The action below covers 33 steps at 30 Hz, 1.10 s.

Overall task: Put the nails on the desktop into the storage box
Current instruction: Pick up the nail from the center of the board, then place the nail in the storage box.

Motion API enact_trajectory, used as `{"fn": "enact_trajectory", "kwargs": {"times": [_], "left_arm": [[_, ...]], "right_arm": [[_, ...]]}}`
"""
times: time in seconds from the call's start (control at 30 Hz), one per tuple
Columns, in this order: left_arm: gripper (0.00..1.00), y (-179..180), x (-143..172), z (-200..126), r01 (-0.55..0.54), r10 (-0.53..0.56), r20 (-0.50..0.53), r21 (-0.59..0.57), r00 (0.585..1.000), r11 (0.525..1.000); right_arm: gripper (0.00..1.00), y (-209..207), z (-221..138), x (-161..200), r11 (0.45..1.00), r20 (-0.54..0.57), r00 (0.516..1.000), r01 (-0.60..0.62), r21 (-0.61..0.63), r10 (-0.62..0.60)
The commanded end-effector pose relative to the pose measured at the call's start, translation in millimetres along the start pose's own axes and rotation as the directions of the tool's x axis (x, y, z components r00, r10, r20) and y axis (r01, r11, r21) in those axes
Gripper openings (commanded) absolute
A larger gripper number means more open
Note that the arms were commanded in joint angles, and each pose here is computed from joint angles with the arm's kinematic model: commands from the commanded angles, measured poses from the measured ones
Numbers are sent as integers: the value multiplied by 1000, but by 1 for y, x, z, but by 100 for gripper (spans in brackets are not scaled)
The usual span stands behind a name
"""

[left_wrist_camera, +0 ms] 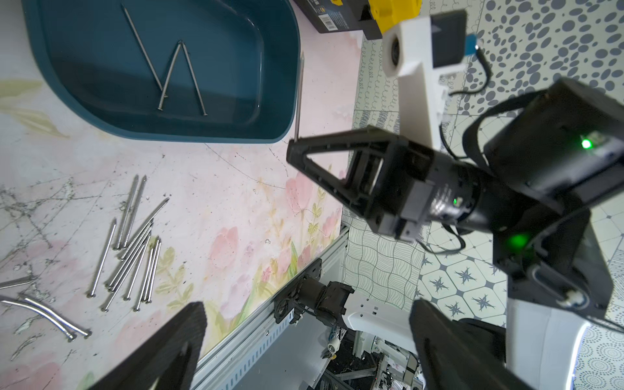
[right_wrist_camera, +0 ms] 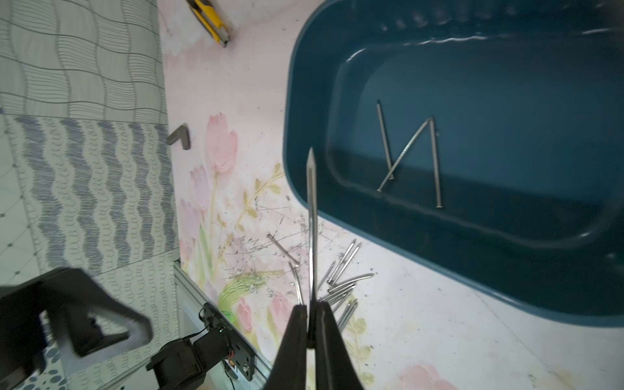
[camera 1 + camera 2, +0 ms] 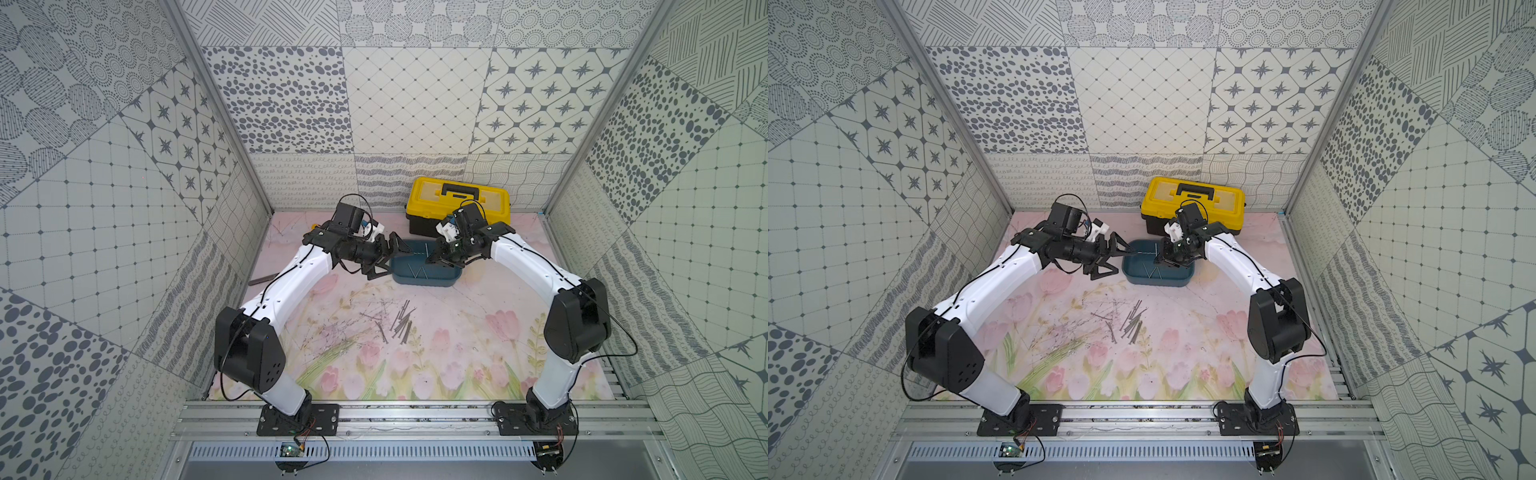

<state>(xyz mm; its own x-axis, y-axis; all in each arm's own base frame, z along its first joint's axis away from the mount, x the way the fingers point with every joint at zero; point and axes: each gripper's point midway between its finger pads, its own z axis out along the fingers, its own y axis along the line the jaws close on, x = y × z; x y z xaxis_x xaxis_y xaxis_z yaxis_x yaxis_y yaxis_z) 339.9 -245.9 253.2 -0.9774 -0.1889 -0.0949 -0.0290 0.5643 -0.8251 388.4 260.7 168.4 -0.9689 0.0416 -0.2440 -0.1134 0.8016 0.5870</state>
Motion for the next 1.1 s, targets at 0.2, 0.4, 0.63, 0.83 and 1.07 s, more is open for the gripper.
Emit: {"fn": "enact_trajectory", "kwargs": {"times": [0.2,0.4,0.63,0.83,1.07], "left_arm": [[100,51,13,-44,-132,189,211,-256,959,957],[100,72,19,-54,-193,286,306,-301,908,934],[100,87,24,-52,-195,298,303,-329,905,924],[100,90,23,-46,-198,296,287,-326,911,924],[100,92,25,-46,-186,284,283,-328,916,926]], "right_arm": [[0,-68,32,-13,957,-42,997,68,283,-59],[0,-98,39,-15,928,-46,998,44,371,-29],[0,-111,49,-8,917,-69,998,28,397,0],[0,-118,60,-7,916,-90,996,29,401,8],[0,-129,72,-2,907,-119,993,31,419,21]]}}
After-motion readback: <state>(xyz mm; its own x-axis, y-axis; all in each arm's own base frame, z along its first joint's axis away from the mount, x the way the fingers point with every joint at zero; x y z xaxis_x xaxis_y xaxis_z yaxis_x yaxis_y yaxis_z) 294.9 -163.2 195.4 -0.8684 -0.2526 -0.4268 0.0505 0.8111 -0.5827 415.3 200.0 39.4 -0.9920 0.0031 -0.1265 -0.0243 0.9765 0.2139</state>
